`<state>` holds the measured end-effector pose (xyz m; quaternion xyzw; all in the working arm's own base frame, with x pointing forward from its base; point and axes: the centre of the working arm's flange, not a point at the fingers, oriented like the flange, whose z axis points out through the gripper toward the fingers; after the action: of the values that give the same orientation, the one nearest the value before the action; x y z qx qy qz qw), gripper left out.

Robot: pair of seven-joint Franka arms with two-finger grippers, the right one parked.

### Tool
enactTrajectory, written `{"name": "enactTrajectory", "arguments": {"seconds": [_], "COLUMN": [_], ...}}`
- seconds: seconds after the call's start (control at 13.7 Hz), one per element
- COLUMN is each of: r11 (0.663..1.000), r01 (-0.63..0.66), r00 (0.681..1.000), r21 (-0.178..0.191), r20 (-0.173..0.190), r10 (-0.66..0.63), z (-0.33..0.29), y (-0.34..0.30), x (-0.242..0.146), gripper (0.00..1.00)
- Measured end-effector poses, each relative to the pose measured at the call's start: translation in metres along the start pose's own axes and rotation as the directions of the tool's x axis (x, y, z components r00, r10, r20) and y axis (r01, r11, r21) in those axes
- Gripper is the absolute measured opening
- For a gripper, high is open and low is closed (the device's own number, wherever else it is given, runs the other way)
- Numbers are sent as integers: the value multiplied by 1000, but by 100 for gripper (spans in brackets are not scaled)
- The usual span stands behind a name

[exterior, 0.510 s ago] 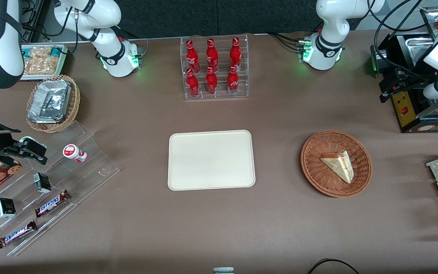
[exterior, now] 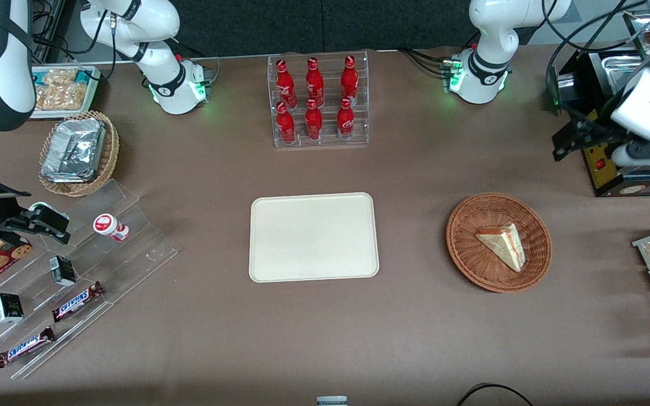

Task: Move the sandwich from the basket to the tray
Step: 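Move the left gripper over the wicker basket above the sandwich, then lower the open left gripper around the wrapped sandwich and close it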

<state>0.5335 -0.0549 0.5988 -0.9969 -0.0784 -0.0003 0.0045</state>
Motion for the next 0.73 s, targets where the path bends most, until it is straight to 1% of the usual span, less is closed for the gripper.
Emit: {"name": "enactTrajectory", "arguments": {"seconds": [0.15,0.36,0.58,0.73], "r11": [986,941,884,863], "r01": [165,340,467,505], "r00": [986,940,884,862], "r21": [2,-5,-2,-6], "r20": [12,15,36,42], "r10": [-165,-340,-467,-505], "z": [46,130,208,241], "y": [2,4,3,-2], "x": [9,22,30,40], "gripper": [100,100,100,100]}}
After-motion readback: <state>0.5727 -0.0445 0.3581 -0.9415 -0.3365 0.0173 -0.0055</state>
